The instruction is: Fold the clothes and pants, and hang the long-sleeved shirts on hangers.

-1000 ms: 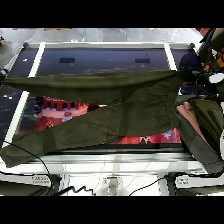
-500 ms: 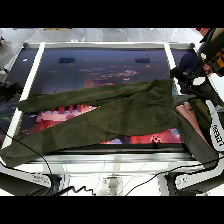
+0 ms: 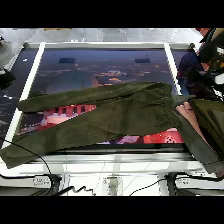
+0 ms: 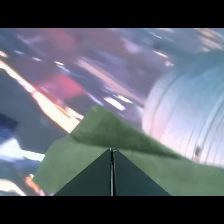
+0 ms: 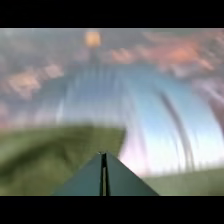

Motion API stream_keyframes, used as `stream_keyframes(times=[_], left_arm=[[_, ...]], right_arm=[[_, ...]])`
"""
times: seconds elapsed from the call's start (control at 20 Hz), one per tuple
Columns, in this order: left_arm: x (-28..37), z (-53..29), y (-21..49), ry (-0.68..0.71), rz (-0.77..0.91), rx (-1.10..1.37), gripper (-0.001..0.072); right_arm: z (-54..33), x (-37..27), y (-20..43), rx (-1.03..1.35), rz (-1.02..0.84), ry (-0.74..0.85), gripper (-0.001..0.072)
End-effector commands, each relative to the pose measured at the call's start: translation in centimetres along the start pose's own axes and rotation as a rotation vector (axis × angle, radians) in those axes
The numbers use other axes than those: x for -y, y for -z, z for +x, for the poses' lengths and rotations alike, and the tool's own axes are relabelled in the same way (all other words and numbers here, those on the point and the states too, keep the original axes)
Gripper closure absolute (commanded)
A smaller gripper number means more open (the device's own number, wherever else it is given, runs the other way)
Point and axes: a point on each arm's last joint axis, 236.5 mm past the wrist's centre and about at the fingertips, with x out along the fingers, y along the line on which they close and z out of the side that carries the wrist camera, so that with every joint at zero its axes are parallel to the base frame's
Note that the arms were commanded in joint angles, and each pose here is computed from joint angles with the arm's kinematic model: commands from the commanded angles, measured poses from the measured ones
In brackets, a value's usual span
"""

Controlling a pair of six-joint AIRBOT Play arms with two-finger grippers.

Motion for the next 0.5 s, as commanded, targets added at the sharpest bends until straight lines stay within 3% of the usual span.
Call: stream_keyframes(times=[0.0, 0.1, 0.3, 0.35, 0.45], left_arm=[[1.0, -4.0, 0.9, 0.017, 0.121, -0.046, 0.0677], [1.4, -4.6, 2.6, 0.037, 0.159, -0.114, 0.0678], [3.1, -5.2, 6.8, 0.117, 0.151, -0.182, 0.0678], [3.1, -5.7, 7.9, 0.117, 0.167, -0.185, 0.0678], [2.5, -6.9, 9.6, 0.104, 0.158, -0.181, 0.0678]], right_arm=[[-5.9, 2.0, 9.5, -0.407, 0.024, -0.030, 0.0685], [-8.4, 2.2, 16.3, -0.640, 0.117, -0.103, 0.0685], [-8.8, -0.9, 23.6, -0.690, 0.334, -0.224, 0.0681], [-8.8, -1.7, 25.4, -0.723, 0.368, -0.244, 0.0616], [-8.7, -3.3, 27.8, -0.769, 0.427, -0.290, 0.0249]])
